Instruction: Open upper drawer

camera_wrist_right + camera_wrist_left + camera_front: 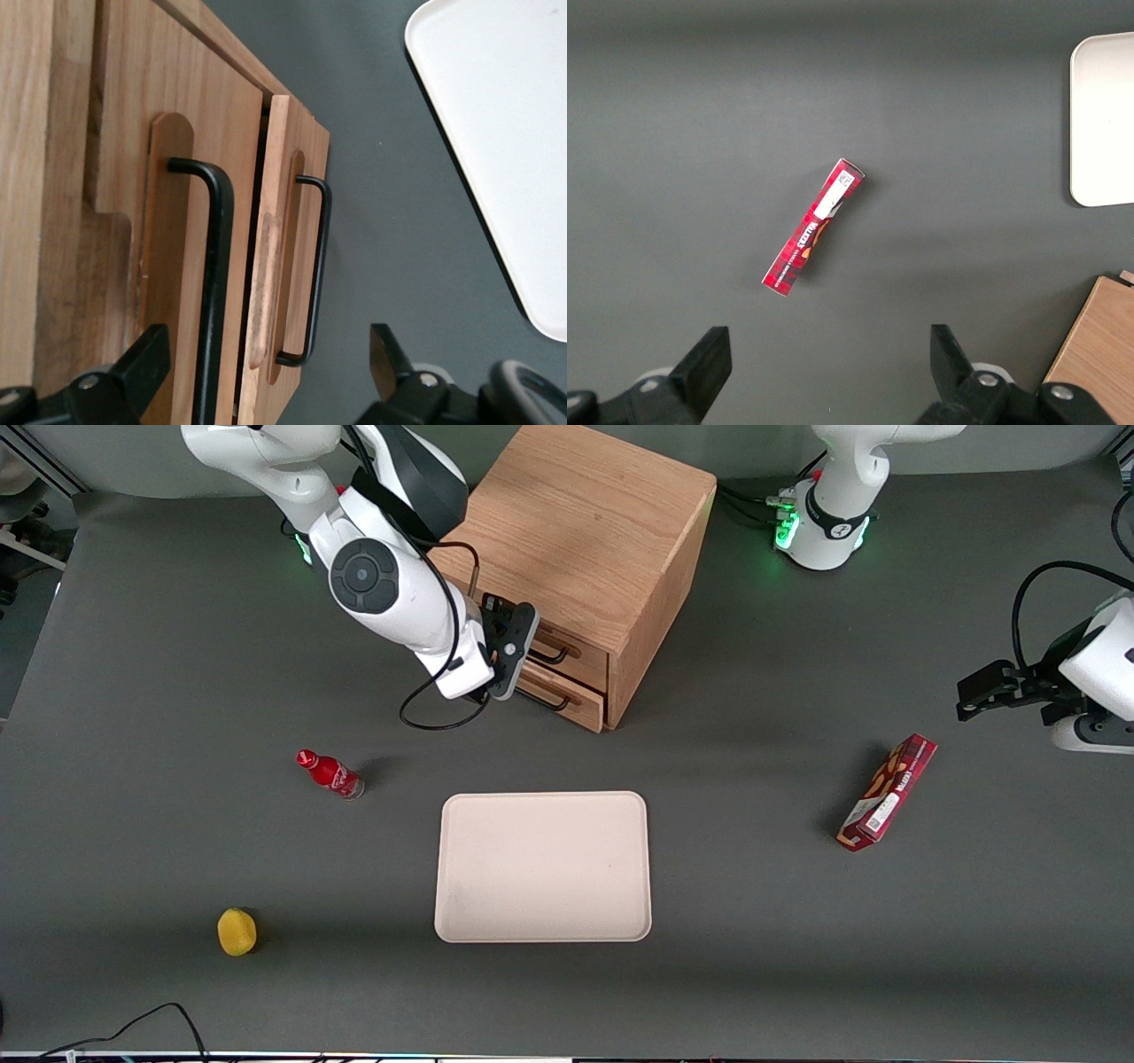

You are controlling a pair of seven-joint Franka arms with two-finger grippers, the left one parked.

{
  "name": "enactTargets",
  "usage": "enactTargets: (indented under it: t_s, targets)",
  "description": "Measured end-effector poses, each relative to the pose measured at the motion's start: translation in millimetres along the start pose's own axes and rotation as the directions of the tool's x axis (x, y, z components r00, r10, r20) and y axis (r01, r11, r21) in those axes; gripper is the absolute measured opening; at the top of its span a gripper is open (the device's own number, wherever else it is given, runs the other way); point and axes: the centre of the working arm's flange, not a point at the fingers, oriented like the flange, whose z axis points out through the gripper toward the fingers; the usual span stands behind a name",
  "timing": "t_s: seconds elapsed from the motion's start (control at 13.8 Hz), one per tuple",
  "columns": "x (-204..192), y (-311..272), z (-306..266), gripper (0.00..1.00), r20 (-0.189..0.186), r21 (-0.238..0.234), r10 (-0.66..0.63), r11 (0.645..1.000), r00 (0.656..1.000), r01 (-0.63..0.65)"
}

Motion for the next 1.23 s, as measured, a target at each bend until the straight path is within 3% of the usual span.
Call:
enactTargets:
  t_s: [0.29,1.23]
  targets:
    - [-1.0,-3.8,8.1,1.00,0.004,-0.001,-0.002,1.000,1.000,0.002]
    - [-5.5,1.4,20.4,1.00,-0.035,-0.035,0.010,0.999,0.999,-0.011]
